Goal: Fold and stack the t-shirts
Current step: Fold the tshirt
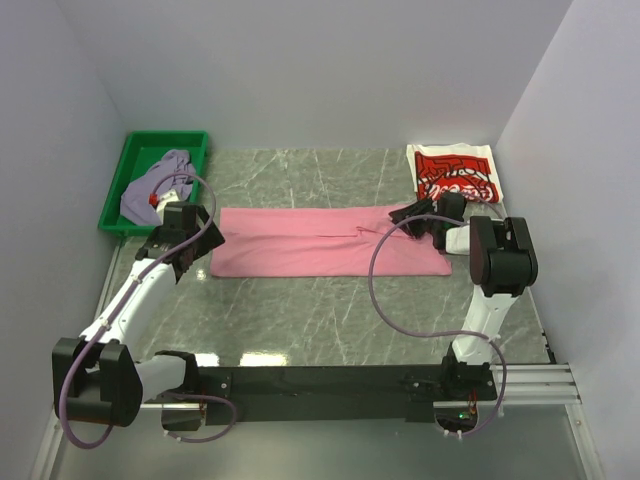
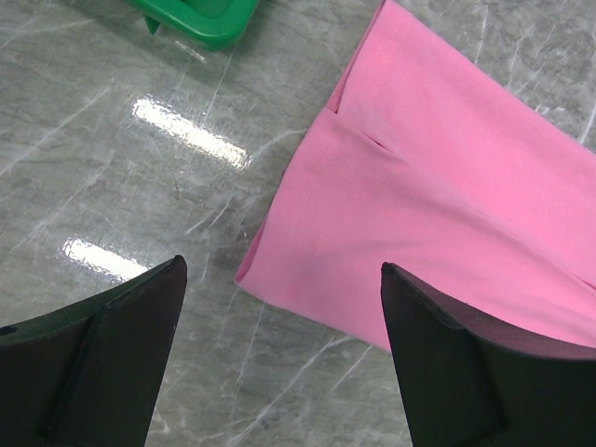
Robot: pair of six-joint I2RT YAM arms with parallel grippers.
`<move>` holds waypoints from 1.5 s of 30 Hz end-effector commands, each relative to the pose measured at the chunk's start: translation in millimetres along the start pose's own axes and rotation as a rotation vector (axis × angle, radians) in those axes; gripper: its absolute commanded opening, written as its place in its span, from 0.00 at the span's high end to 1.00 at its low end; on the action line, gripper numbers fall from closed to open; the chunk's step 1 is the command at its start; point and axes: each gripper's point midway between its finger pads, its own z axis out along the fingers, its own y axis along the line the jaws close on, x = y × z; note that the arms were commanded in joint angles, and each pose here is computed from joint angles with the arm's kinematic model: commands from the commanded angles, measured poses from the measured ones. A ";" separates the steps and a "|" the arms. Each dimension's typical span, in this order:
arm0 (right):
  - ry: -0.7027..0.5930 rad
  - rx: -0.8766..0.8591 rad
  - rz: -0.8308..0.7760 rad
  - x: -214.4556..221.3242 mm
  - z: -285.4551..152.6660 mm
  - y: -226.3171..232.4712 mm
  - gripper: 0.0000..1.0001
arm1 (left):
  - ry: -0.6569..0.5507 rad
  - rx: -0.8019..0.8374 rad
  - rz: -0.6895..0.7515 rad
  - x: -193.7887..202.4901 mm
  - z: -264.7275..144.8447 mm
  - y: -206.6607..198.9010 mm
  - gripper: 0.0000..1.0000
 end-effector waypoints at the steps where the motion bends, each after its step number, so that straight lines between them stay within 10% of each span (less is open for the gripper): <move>1: -0.053 -0.156 -0.086 -8.9 -7.6 58.2 0.66 | -0.027 0.024 0.010 -8.3 0.9 -6.6 0.09; 25: 0.056 -0.191 -0.091 45.0 27.7 57.9 0.66 | -0.023 0.033 0.010 -8.2 0.6 -8.7 0.09; 34: 0.063 -0.050 -0.483 71.5 14.2 119.0 0.52 | -0.050 0.059 -0.002 -15.4 -7.4 -12.4 0.09; 45: 0.291 0.152 -0.913 219.3 34.9 129.4 0.50 | -0.104 0.067 -0.020 -26.6 -19.4 -10.7 0.09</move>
